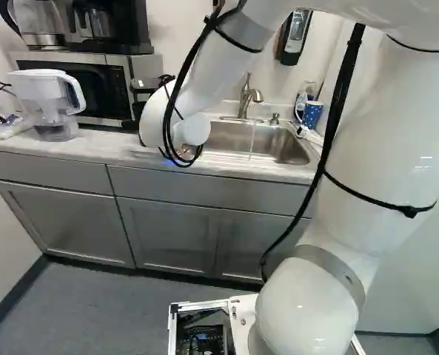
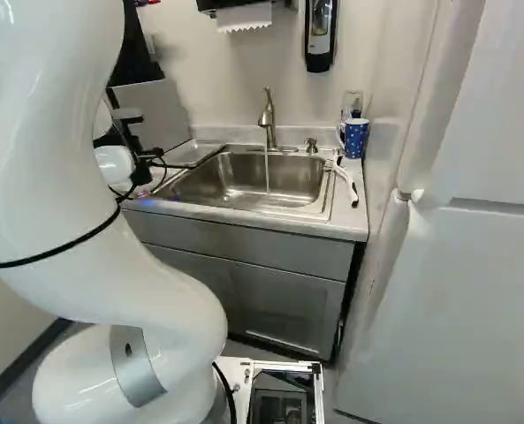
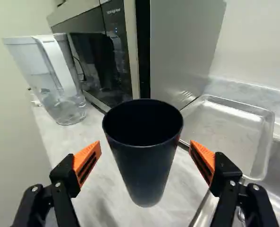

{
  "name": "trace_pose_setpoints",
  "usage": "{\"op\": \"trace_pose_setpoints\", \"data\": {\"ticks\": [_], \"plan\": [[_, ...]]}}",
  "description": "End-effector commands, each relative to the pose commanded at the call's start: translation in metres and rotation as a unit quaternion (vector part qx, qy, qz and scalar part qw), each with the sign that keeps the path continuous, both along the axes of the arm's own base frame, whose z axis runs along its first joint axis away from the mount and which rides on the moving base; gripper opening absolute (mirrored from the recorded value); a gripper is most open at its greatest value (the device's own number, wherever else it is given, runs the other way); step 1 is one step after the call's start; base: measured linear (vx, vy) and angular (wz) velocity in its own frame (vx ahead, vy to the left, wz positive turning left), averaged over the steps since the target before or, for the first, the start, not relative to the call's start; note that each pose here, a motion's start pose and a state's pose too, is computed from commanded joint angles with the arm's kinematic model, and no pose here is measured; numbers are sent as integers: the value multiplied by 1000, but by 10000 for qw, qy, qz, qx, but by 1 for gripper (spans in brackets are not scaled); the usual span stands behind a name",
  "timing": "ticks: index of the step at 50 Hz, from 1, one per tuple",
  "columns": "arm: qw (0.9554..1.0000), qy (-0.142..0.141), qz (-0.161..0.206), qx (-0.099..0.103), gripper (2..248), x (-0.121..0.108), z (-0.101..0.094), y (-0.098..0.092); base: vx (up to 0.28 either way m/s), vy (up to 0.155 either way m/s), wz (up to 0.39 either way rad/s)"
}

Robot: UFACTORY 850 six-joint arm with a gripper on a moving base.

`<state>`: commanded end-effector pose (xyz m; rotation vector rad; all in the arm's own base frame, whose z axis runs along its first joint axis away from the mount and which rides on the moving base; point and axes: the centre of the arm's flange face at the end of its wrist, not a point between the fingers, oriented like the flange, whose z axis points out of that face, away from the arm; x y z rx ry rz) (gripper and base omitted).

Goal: Rinse the cup and place it in the tray

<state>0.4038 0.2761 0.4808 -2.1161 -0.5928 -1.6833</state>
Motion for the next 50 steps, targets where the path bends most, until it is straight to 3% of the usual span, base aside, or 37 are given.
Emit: {"op": "trace_pose_setpoints", "data": {"ticks": [30,50], "plan": [[9980,-533,22,328,247,-6,-15,1,0,0,0],[9989,-401,22,234,247,-6,-32,1,0,0,0]]}}
